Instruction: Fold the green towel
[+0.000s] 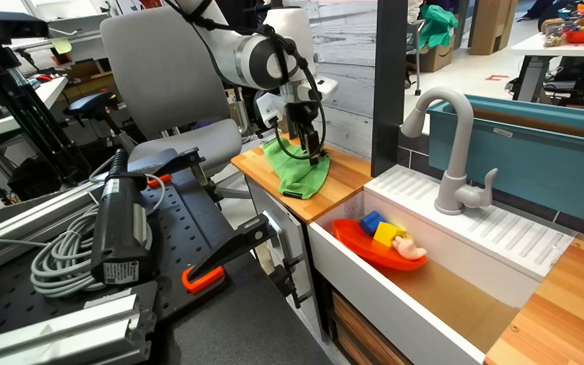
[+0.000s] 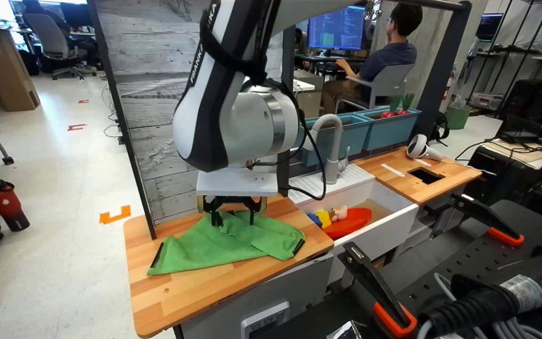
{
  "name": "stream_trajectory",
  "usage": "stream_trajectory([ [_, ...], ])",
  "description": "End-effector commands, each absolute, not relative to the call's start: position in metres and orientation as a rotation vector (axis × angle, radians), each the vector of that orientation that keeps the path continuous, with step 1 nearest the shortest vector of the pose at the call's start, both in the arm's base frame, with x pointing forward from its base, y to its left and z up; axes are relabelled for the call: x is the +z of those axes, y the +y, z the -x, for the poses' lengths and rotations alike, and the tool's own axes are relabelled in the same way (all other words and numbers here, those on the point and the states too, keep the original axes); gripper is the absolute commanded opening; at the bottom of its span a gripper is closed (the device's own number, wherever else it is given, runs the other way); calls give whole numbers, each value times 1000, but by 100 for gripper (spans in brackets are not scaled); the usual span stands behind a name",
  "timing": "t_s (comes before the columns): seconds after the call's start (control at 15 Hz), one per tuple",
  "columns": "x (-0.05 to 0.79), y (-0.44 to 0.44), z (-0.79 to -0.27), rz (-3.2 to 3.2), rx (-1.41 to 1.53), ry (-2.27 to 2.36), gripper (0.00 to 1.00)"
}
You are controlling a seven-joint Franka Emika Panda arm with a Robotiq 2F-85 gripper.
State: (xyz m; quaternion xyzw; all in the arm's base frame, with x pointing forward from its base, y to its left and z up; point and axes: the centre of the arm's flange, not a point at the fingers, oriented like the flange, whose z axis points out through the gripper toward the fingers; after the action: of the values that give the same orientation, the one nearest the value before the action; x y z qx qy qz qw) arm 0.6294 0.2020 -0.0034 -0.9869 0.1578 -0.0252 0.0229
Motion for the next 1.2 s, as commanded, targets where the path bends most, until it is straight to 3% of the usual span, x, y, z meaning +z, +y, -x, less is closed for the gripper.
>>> stream_trajectory([
  [0.0, -11, 209, -643, 3086, -82, 487, 58],
  [0.53, -3, 205, -643, 3093, -92, 455, 0],
  [1.13, 33, 174, -657, 3034, -122, 517, 2],
])
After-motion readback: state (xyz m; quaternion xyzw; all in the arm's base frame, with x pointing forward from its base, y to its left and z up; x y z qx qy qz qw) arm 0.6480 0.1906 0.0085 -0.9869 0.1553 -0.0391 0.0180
